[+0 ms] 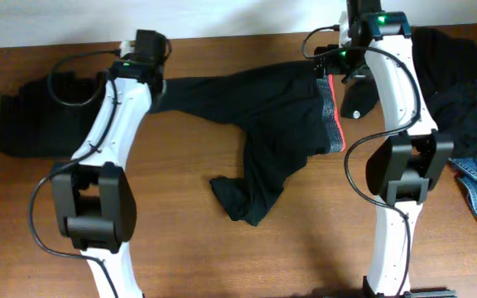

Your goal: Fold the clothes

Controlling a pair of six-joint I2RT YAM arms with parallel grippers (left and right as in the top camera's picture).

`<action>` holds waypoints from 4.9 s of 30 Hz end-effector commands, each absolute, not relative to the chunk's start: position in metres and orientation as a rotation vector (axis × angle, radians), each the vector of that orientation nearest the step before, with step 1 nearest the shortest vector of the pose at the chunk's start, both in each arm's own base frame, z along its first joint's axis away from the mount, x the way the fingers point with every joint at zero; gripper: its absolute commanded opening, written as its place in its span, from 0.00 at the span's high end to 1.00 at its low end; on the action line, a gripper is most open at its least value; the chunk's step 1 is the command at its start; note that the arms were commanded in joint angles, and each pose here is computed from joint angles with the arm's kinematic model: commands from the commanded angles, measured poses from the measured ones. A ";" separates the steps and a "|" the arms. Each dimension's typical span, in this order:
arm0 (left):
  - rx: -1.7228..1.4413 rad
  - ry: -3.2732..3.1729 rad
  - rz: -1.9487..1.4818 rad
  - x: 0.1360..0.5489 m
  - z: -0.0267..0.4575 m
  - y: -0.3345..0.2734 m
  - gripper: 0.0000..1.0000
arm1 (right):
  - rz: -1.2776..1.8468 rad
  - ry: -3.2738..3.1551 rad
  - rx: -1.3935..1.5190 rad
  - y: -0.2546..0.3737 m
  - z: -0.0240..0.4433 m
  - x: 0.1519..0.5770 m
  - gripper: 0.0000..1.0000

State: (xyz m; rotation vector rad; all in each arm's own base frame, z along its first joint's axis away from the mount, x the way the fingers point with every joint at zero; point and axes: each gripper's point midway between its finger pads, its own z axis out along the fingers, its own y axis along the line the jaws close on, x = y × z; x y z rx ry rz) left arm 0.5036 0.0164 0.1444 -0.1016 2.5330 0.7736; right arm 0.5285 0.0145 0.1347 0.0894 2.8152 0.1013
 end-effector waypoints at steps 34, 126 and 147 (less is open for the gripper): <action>0.201 2.986 0.056 0.348 0.167 -0.104 0.01 | 0.375 2.990 0.282 -0.018 0.201 0.367 0.01; 1.146 2.942 0.102 0.253 0.106 -0.201 0.01 | 0.510 2.819 0.339 -0.064 0.093 0.373 0.01; 1.216 2.825 0.056 0.251 0.046 -0.218 0.50 | 0.518 2.833 0.346 -0.063 0.092 0.370 0.01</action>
